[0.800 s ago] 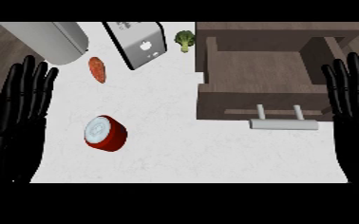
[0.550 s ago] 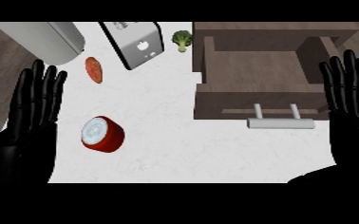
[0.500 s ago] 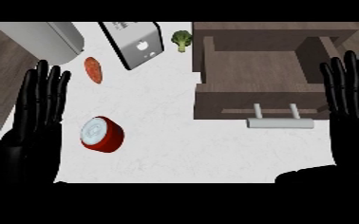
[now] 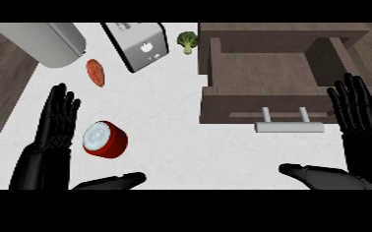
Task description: Pick up the can, place it into the drawer and close the drawer
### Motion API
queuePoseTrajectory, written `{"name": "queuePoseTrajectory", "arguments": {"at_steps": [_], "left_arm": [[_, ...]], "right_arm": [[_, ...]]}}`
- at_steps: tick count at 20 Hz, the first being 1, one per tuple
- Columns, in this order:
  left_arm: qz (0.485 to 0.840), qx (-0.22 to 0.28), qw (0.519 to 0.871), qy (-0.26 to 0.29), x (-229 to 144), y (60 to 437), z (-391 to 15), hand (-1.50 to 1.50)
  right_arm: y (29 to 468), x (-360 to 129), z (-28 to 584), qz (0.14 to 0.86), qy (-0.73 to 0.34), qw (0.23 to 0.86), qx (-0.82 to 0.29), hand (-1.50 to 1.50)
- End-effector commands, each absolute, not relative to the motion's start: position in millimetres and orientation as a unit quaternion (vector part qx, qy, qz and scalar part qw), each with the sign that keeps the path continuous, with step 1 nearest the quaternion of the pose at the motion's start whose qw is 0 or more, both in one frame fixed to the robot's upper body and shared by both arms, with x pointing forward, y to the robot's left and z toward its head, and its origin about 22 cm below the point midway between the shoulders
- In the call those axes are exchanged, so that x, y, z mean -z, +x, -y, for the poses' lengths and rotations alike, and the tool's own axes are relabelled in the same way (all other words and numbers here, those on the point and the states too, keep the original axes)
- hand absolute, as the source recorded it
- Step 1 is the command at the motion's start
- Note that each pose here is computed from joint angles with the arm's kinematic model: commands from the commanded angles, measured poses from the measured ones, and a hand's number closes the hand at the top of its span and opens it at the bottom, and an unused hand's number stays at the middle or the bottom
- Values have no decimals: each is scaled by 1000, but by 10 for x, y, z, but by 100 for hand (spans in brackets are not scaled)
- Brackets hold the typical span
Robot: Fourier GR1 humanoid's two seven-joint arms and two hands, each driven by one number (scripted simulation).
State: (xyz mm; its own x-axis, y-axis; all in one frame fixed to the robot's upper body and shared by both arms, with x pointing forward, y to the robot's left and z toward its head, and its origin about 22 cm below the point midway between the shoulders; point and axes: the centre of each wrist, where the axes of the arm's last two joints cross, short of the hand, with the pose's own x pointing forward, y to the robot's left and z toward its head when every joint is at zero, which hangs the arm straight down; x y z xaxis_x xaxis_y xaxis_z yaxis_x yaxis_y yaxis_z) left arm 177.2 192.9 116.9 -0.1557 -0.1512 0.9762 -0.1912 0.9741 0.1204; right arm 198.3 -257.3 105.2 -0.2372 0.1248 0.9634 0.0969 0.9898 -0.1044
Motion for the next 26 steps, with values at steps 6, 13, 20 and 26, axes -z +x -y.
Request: {"name": "queuePoseTrajectory", "arguments": {"at_steps": [6,13,20,26], "left_arm": [[742,-50,658,120,-1329,1758,-1701,-150],[728,-69,668,134,-1122,1793,-1943,-150],[723,-69,674,137,-1004,1758,-2085,-150],[721,-70,674,145,-779,2080,-1992,-150]], "right_arm": [[1740,-868,2582,776,-76,626,-2,-150],[1628,-822,2746,782,-73,619,-8,-150],[1678,-930,2841,777,-73,626,-8,-150],[1756,-859,2938,775,-76,627,2,-150]]}}
